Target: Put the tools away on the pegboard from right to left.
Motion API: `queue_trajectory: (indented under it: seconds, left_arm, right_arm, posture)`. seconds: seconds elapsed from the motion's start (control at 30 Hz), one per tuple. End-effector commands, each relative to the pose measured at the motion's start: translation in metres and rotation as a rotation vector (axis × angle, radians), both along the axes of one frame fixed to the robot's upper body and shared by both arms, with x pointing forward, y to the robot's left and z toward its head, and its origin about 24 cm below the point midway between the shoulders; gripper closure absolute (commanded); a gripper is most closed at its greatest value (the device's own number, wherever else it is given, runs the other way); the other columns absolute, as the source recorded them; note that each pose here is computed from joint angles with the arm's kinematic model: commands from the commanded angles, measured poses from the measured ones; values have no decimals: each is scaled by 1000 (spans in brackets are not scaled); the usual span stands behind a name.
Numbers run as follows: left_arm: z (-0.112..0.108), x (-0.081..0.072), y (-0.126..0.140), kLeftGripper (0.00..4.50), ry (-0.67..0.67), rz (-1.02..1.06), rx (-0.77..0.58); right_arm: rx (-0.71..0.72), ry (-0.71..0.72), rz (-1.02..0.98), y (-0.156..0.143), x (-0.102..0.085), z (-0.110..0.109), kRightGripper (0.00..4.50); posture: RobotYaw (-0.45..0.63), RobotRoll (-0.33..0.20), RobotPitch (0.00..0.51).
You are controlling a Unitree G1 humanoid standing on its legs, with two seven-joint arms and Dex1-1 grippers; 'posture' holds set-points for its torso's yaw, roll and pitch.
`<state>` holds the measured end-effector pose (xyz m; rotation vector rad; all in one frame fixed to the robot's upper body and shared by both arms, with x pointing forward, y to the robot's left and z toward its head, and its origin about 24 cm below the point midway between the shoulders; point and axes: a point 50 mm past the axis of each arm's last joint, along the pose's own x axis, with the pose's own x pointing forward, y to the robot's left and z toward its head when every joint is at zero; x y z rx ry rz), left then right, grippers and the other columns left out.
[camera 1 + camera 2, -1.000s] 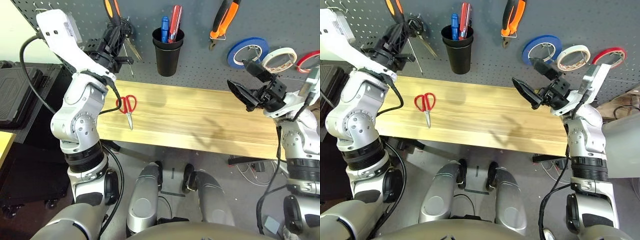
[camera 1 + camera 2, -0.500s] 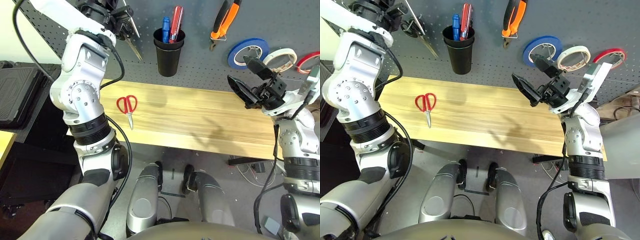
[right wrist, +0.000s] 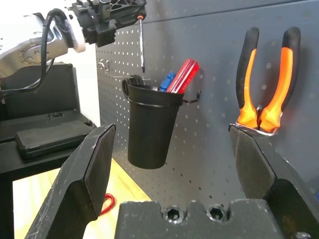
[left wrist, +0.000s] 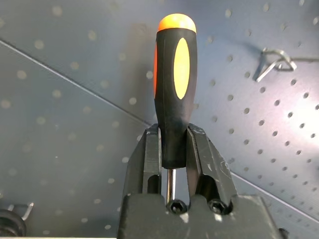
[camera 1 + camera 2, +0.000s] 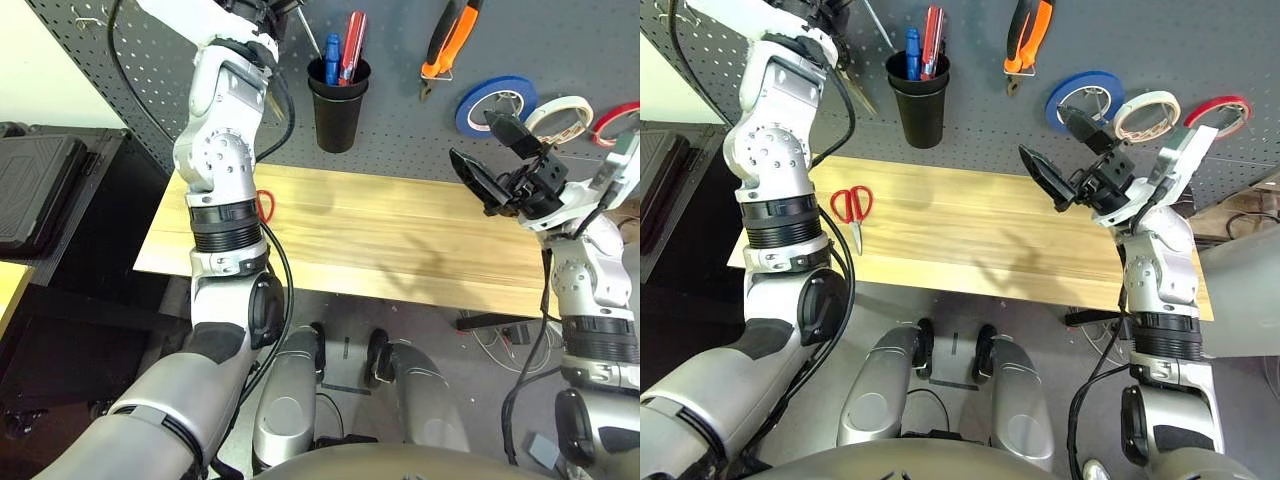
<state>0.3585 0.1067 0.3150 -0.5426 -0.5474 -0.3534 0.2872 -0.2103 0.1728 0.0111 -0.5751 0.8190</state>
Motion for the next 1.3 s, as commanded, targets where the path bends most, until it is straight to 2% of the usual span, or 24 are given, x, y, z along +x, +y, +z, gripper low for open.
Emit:
queue_trajectory:
  seconds: [0.03,0.23,0.4,0.57,0.73,0.9,1.07,1.17,1.3]
  left_arm:
    - [-8,5,-11,3973,7,-4,42]
    - [-18,14,-16,3973,17,27,94]
    - [-30,19,-20,3973,28,62,198]
    - [-29,17,-21,2161,20,67,217]
    - [-15,12,-20,131,-17,84,236]
    - [12,-1,-8,57,-89,171,258]
    - [28,-25,16,57,-141,260,296]
    - [23,-39,29,57,-127,306,340]
    - [-6,-58,45,57,-20,342,380]
  right_arm:
    - [-18,16,3,1,-3,-2,0]
    - [-23,24,2,2,-4,-2,0]
    - [-29,30,0,2,-4,-2,0]
    - [-40,47,6,3,-5,-5,0]
    - [-47,55,15,5,-5,-8,0]
    - [-50,58,28,7,-2,-8,0]
    - [-55,83,61,12,-3,-12,0]
    - [-55,100,83,16,-5,-15,0]
    - [-93,165,120,22,-6,-23,0]
  posture:
    - [133,0,206]
    - [127,0,206]
    - [122,0,205]
    - [128,0,203]
    - [140,0,201]
    - [149,0,200]
    - [169,0,205]
    - [187,0,211]
    - [212,0,220]
